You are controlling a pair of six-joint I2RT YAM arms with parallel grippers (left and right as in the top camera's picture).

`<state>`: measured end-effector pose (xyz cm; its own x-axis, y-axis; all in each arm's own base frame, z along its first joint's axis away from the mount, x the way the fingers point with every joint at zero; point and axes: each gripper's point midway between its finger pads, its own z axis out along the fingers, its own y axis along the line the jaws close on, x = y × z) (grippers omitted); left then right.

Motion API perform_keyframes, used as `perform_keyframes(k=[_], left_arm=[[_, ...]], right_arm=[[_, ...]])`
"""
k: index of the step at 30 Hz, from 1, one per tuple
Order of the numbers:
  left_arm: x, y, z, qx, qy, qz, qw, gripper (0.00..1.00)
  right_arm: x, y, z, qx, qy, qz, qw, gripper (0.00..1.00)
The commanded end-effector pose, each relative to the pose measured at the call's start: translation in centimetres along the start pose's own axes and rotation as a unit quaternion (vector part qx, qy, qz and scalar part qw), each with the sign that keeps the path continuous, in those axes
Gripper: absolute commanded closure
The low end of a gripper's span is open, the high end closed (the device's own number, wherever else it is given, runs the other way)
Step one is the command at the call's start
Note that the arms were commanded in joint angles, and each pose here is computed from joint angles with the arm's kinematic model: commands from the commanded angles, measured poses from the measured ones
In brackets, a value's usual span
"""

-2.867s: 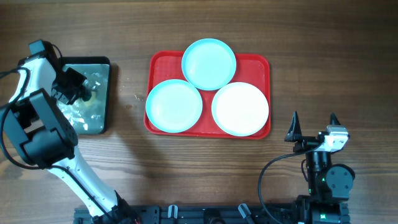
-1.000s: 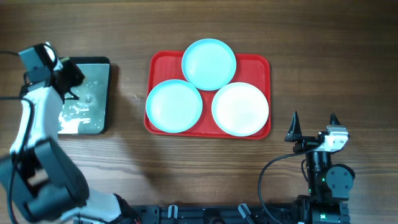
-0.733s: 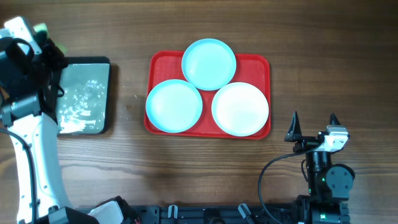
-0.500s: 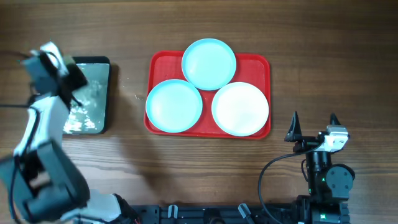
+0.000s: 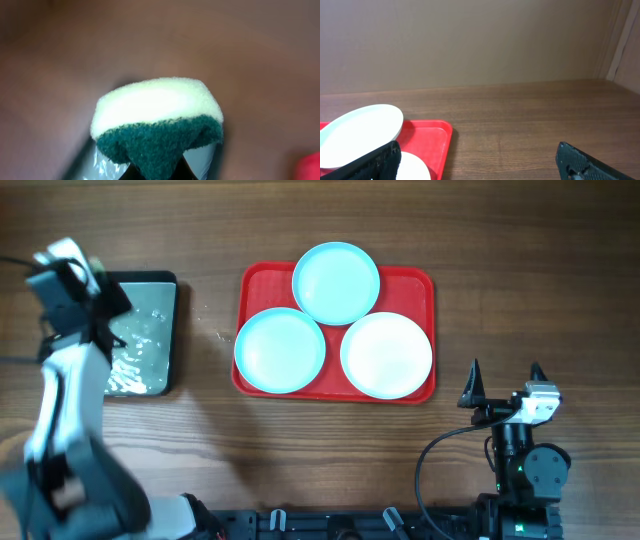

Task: Clean dirty plates on tray and stack at the side
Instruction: 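Lift the sponge and carry it to the left plate on the red tray, then reach the right gripper to the left plate's rim and grip it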

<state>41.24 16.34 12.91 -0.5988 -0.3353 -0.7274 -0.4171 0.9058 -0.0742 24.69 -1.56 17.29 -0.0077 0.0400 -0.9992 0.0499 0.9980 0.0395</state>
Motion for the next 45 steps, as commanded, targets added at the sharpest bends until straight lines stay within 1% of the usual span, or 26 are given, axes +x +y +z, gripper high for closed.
perform_keyframes(k=[1, 4, 6, 8, 9, 10, 11, 13, 15, 18, 20, 21, 24, 28, 30, 32, 35, 39, 40, 41, 42, 43, 44, 45], left_arm=[[4.0, 0.7, 1.7, -0.016, 0.059, 0.008, 0.998, 0.96], [-1.0, -1.4, -2.7, 0.003, -0.005, 0.019, 1.000, 0.96], [-5.8, -4.1, -8.0, 0.033, -0.087, 0.034, 0.995, 0.96], [-9.3, -7.5, -14.1, 0.082, -0.173, 0.051, 0.980, 0.96], [-10.1, -9.1, -16.8, 0.108, -0.206, 0.059, 0.971, 0.96], [-10.4, -10.2, -18.4, 0.129, -0.221, 0.066, 0.964, 0.96], [-10.1, -12.3, -20.6, 0.167, -0.233, 0.079, 0.955, 0.96], [-8.1, -15.4, -22.4, 0.225, -0.215, 0.104, 0.945, 0.96], [-5.6, -17.4, -22.3, 0.259, -0.167, 0.105, 0.946, 0.96], [0.4, -20.3, -19.9, 0.281, -0.031, 0.074, 0.956, 0.96], [4.3, -21.9, -18.1, 0.277, 0.058, 0.051, 0.958, 0.96], [5.8, -22.5, -17.5, 0.273, 0.088, 0.045, 0.957, 0.96], [12.0, -25.3, -14.5, 0.247, 0.201, 0.039, 0.947, 0.96], [18.5, -28.1, -11.1, 0.226, 0.273, 0.083, 0.932, 0.96], [21.3, -28.8, -9.7, 0.215, 0.299, 0.102, 0.924, 0.96], [23.4, -28.7, -8.1, 0.193, 0.317, 0.113, 0.922, 0.96], [24.1, -27.1, -6.3, 0.141, 0.316, 0.112, 0.932, 0.96], [23.9, -26.9, -6.1, 0.138, 0.313, 0.111, 0.933, 0.95], [23.9, -26.8, -6.1, 0.136, 0.314, 0.112, 0.933, 0.78], [24.0, -26.7, -6.1, 0.134, 0.315, 0.113, 0.933, 0.67], [23.9, -26.7, -6.2, 0.136, 0.313, 0.116, 0.933, 0.68], [23.7, -26.7, -6.3, 0.136, 0.311, 0.116, 0.933, 0.64], [23.5, -26.8, -6.4, 0.138, 0.309, 0.116, 0.934, 0.58], [23.0, -26.7, -6.5, 0.136, 0.303, 0.115, 0.936, 0.55]], right_arm=[[-0.1, 0.0, 0.0, 0.000, -0.003, -0.005, 1.000, 0.00], [-0.1, 0.0, 0.0, 0.000, -0.003, -0.005, 1.000, 0.00], [-0.1, 0.0, 0.0, 0.000, -0.003, -0.005, 1.000, 0.00], [-0.1, 0.0, 0.0, 0.000, -0.003, -0.005, 1.000, 0.00], [-0.1, 0.0, 0.0, 0.000, -0.003, -0.005, 1.000, 0.00], [-0.1, 0.0, 0.0, 0.000, -0.003, -0.005, 1.000, 0.00], [-0.1, 0.0, 0.0, 0.000, -0.003, -0.005, 1.000, 0.00], [-0.1, 0.0, 0.0, 0.000, -0.003, -0.005, 1.000, 0.00], [-0.1, 0.0, 0.0, 0.000, -0.003, -0.005, 1.000, 0.00], [-0.1, 0.0, 0.0, 0.000, -0.003, -0.005, 1.000, 0.00], [-0.1, 0.0, 0.0, 0.000, -0.003, -0.005, 1.000, 0.00], [-0.1, 0.0, 0.0, 0.000, -0.003, -0.005, 1.000, 0.00], [-0.1, 0.0, 0.0, 0.000, -0.003, -0.005, 1.000, 0.00], [-0.1, 0.0, 0.0, 0.000, -0.003, -0.005, 1.000, 0.00], [-0.1, 0.0, 0.0, 0.000, -0.003, -0.005, 1.000, 0.00], [-0.1, 0.0, 0.0, 0.000, -0.003, -0.005, 1.000, 0.00], [-0.1, 0.0, 0.0, 0.000, -0.003, -0.005, 1.000, 0.00], [-0.3, -0.5, 0.0, 0.014, -0.006, -0.016, 1.000, 0.00], [-0.3, -0.8, 0.0, 0.021, -0.006, -0.023, 0.999, 0.00], [-0.3, -0.8, 0.0, 0.022, -0.006, -0.023, 0.999, 0.00], [-0.2, -0.8, 0.0, 0.024, -0.005, -0.026, 0.999, 0.00], [-0.2, -0.9, 0.0, 0.025, -0.005, -0.039, 0.999, 0.00], [-0.2, -0.9, 0.0, 0.024, -0.005, -0.048, 0.999, 0.00], [-0.2, -0.9, 0.0, 0.024, -0.005, -0.047, 0.999, 0.00]])
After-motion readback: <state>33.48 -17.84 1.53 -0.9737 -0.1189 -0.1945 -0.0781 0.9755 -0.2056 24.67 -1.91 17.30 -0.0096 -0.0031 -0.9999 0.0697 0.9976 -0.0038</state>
